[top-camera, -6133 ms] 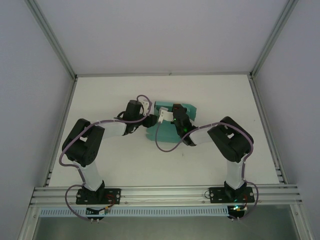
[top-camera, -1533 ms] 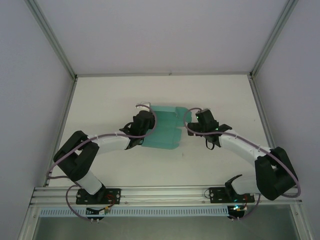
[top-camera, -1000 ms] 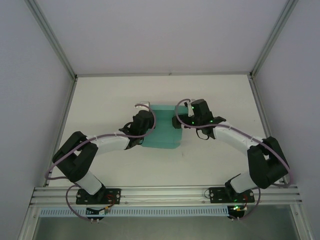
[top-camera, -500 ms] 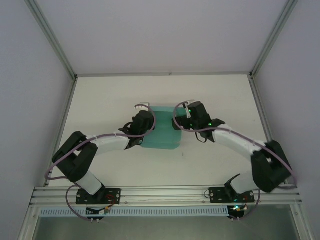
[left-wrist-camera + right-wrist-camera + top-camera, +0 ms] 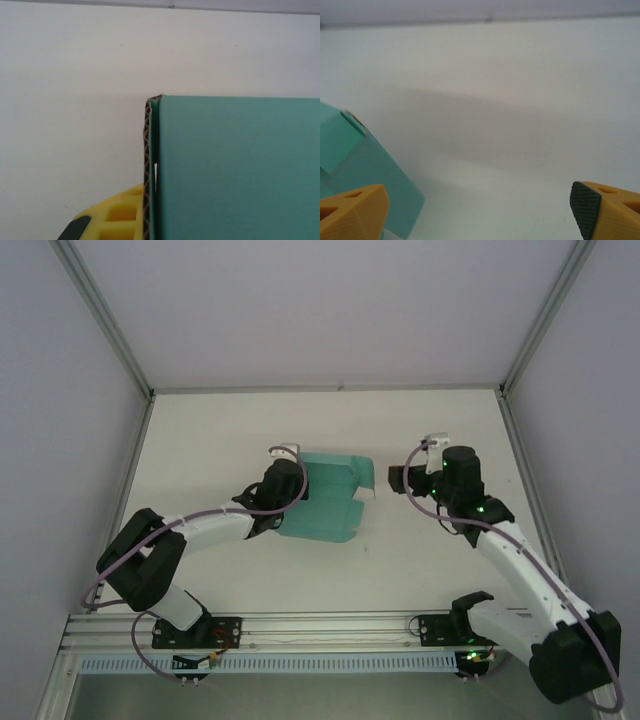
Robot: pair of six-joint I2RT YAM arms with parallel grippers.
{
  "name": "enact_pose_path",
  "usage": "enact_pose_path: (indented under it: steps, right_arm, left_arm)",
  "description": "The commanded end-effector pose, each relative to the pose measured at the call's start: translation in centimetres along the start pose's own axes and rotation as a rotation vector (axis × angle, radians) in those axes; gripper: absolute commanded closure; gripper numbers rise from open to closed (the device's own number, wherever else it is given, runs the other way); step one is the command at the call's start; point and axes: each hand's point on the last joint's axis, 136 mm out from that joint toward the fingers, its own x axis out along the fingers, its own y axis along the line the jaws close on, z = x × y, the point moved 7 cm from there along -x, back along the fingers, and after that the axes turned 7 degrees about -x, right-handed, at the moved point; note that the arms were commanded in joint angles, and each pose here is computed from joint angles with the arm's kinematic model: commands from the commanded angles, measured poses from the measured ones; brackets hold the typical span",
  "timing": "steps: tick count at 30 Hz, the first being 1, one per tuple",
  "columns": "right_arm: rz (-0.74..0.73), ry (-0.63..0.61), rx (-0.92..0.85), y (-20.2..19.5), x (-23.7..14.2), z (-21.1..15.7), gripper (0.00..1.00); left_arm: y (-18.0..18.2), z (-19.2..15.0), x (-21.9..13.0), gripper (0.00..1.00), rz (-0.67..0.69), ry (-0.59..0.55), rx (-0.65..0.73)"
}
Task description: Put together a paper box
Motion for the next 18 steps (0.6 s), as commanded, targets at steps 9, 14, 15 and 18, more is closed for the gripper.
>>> enact_pose_path:
  steps: [9,14,15,18]
  right_arm:
    - [0.487,0.135,-0.159,4.3,4.4,-0.1,0.26]
    - [0.587,0.154,-0.189,6.0,5.5,-0.2,0.34]
    - [0.589,0.159,-0.191,6.2,5.8,-0.2,0.37]
    - [0.574,0.164,-0.188,6.7,7.1,0.1,0.43]
  left_arm:
    - [-0.9,1.9,-0.3,1.00,-0.041,-0.021,0.012]
    - [-1.2,2.1,-0.2,1.00,-0.052,-0.019,0.012]
    - [-1.2,2.1,-0.2,1.00,-0.059,-0.016,0.013]
    - [-1.4,2.1,-0.2,1.00,-0.068,-0.015,0.013]
